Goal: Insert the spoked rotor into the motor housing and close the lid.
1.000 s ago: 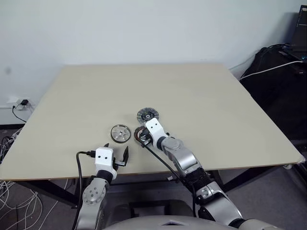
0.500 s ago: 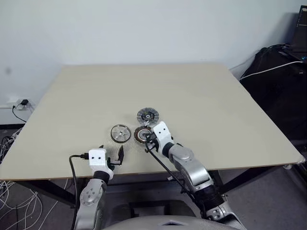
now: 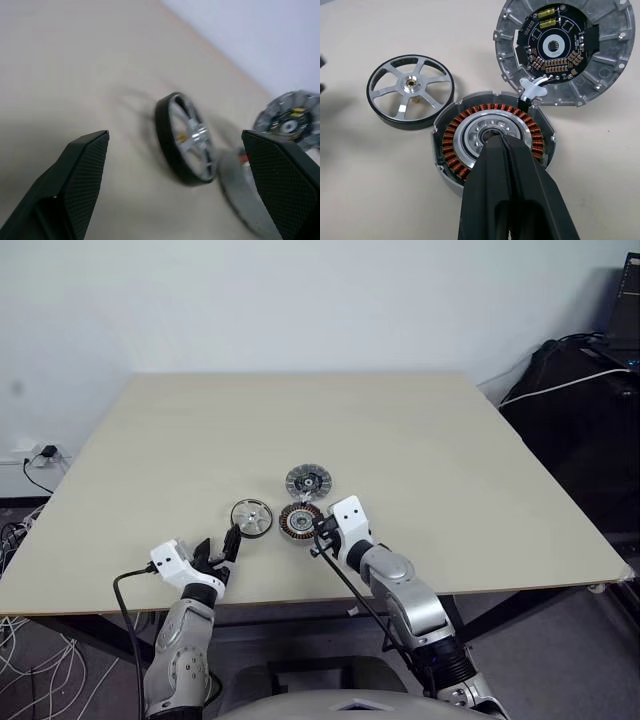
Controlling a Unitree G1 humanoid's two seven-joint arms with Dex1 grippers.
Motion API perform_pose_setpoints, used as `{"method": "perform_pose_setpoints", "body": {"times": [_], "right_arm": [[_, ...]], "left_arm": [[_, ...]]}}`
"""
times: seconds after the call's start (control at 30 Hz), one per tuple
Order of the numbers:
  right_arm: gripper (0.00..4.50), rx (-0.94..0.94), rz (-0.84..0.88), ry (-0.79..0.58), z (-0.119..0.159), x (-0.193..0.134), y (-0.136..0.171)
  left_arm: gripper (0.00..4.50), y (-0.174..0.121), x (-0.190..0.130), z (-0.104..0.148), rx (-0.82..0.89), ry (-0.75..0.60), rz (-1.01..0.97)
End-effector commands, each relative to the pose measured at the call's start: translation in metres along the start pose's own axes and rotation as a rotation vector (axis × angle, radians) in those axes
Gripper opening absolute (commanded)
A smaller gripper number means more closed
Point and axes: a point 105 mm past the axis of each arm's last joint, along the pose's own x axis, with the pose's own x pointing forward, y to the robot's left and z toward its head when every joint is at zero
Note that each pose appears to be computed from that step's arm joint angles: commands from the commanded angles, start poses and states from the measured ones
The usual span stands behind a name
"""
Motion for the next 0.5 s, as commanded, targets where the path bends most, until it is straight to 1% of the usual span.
{"method": "perform_pose_setpoints", "body": {"times": [0.03, 0.13, 0.3, 0.5], "right_arm": [[0.04, -0.004, 0.001, -0.079, 0.021, -0.003, 0.002], [0.04, 0.009, 0.01, -0.102, 0.025, -0.007, 0.004], [0.04, 0.03, 0.057, -0.142, 0.031, -0.019, 0.011], [0.04, 0.048, 0.079, -0.155, 0.032, -0.032, 0.014]], "left_arm": [[4.5, -0.009, 0.01, 0.003, -0.051, 0.011, -0.048], [4.5, -0.013, 0.015, 0.003, -0.07, 0.03, -0.053], [4.5, -0.016, 0.02, -0.004, -0.068, 0.086, -0.042], [4.5, -0.016, 0.022, -0.009, -0.102, 0.123, -0.033]]}}
